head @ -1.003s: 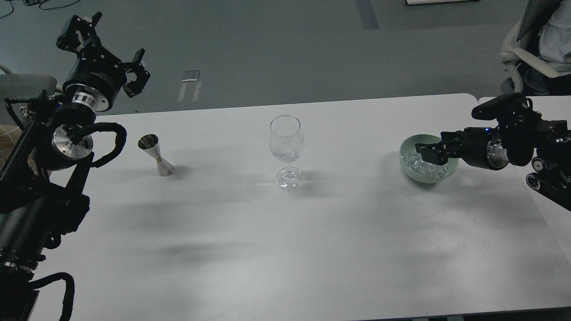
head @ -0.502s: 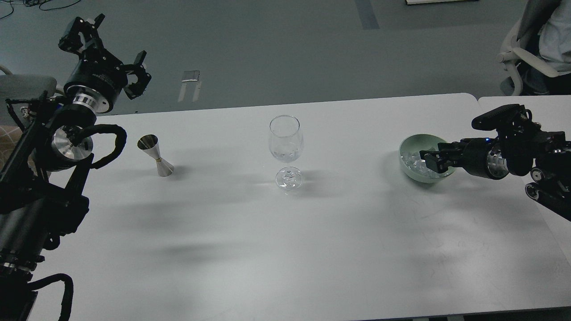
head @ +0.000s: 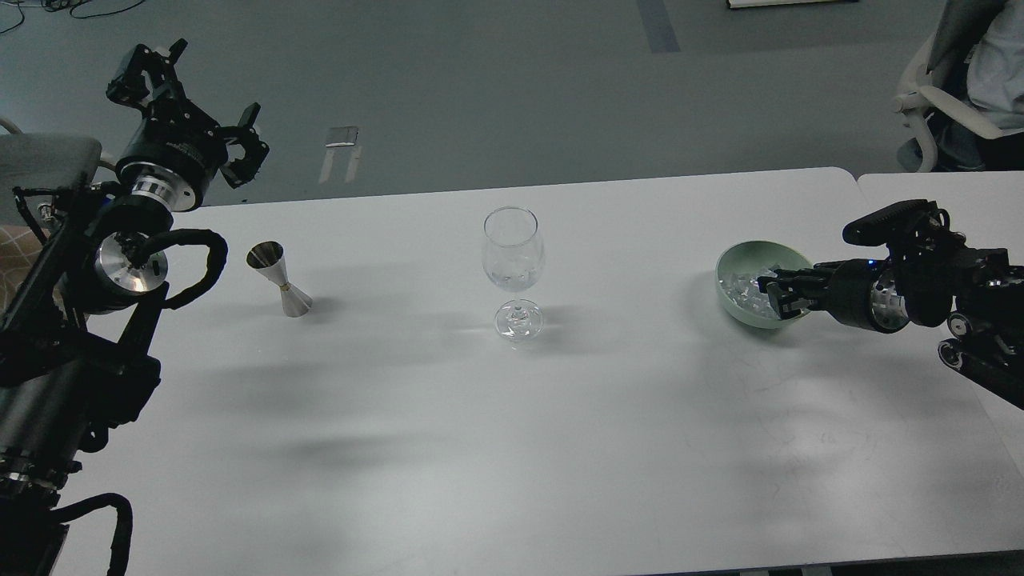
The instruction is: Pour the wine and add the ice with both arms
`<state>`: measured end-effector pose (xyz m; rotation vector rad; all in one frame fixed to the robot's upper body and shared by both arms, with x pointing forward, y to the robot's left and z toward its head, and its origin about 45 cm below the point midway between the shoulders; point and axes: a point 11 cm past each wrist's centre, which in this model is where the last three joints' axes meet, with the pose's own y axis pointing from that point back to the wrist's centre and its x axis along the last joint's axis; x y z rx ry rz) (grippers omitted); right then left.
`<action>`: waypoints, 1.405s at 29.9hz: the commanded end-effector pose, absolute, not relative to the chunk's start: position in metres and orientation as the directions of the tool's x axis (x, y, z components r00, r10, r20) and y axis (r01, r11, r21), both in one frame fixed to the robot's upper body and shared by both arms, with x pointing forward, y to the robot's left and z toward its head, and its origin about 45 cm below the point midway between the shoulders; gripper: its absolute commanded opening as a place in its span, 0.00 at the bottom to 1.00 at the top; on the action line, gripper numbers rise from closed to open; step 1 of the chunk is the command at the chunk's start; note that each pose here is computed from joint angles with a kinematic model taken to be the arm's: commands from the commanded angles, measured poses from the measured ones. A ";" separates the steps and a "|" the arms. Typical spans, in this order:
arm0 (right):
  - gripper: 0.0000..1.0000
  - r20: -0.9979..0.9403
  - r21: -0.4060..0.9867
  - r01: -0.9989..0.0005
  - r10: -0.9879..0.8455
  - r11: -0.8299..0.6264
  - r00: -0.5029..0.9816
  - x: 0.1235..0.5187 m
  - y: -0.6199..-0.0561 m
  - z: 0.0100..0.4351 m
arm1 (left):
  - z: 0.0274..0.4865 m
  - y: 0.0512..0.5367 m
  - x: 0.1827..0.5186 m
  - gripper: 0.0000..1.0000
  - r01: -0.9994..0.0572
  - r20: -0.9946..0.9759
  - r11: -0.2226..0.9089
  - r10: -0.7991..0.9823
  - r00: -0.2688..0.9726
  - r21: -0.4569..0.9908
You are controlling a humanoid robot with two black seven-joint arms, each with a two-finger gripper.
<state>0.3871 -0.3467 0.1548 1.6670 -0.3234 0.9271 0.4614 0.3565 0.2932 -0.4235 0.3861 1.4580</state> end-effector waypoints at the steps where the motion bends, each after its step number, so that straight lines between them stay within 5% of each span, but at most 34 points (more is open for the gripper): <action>1: 0.20 0.718 0.695 -0.644 0.253 -0.321 0.649 0.388 -0.345 0.155 | 0.293 0.357 0.461 0.98 -0.997 -0.495 0.063 0.866 0.075 -0.041; 5: 0.20 0.718 0.695 -0.646 0.251 -0.316 0.650 0.389 -0.347 0.155 | 0.290 0.360 0.461 0.98 -0.998 -0.494 0.056 0.867 0.065 -0.033; 11: 0.03 0.726 0.687 -0.654 0.248 -0.317 0.642 0.392 -0.347 0.160 | 0.286 0.363 0.461 0.98 -0.999 -0.495 0.047 0.867 0.053 -0.023; 23: 0.06 0.863 0.501 -0.756 0.177 -0.422 0.473 0.400 -0.337 0.241 | 0.286 0.360 0.462 0.98 -0.998 -0.494 0.052 0.868 0.057 -0.024; 32: 0.06 0.955 0.276 -0.741 0.085 -0.612 0.285 0.402 -0.263 0.317 | 0.295 0.355 0.464 0.98 -0.996 -0.491 0.073 0.866 0.089 -0.051; 42: 0.06 0.977 0.187 -0.593 0.089 -0.783 0.191 0.398 -0.149 0.329 | 0.297 0.351 0.461 0.98 -0.989 -0.493 0.125 0.858 0.146 -0.074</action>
